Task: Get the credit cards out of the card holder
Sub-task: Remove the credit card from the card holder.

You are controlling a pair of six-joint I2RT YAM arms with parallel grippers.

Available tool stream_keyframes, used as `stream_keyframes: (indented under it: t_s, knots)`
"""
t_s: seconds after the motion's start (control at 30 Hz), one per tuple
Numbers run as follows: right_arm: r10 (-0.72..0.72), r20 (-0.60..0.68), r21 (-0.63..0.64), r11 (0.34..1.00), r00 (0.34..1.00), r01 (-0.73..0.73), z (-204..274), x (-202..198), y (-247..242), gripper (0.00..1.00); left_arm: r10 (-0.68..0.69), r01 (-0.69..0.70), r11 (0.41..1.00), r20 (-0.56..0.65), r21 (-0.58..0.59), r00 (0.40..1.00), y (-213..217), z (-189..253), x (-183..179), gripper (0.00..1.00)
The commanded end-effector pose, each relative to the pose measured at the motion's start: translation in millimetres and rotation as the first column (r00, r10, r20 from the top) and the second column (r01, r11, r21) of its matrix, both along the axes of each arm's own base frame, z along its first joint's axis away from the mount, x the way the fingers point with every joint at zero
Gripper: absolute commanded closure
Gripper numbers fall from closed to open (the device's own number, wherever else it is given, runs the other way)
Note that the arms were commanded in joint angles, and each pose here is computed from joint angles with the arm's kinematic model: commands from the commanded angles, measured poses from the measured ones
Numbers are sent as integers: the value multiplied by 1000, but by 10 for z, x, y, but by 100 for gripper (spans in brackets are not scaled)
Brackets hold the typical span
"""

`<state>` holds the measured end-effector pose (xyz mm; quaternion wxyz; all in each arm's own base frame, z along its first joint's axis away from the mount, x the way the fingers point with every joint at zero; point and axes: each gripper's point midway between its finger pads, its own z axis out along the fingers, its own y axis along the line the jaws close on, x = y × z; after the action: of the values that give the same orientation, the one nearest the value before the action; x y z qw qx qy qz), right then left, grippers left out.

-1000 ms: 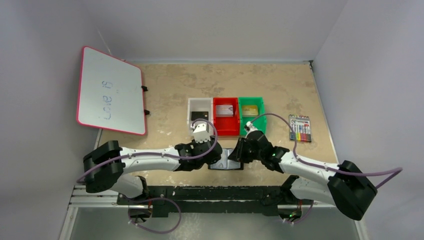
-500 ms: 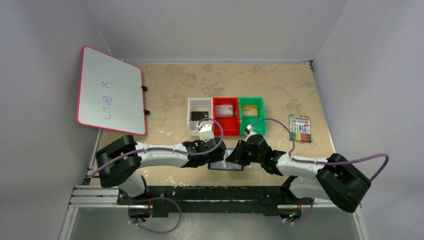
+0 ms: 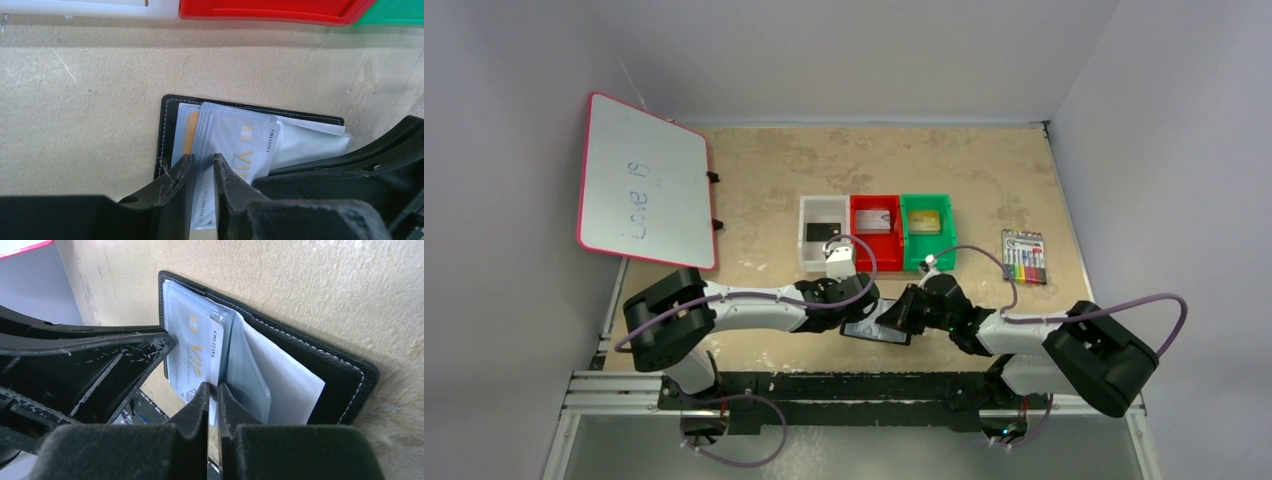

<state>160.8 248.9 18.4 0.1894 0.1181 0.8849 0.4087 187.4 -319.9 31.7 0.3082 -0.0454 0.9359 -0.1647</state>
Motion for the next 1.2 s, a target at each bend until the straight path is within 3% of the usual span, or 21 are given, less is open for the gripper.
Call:
stream_keyframes:
  t_s: [0.0, 0.27, 0.53, 1.17]
  knots:
    - [-30, 38, 67, 997, 999, 28, 168, 62, 48, 99, -49, 50, 999, -53, 17, 997, -41, -166, -126, 83]
    - [-87, 57, 99, 992, 995, 81, 258, 74, -45, 100, -20, 25, 996, -46, 91, 999, 106, -289, -157, 91]
    - [-100, 14, 15, 995, 995, 99, 62, 10, -168, 100, 0, 4, 993, -34, 118, 999, 166, -337, -140, 100]
    - [-125, 34, -107, 986, 992, 128, 43, 18, -366, 100, 8, -10, 983, 9, 184, 1000, 284, -331, -99, 100]
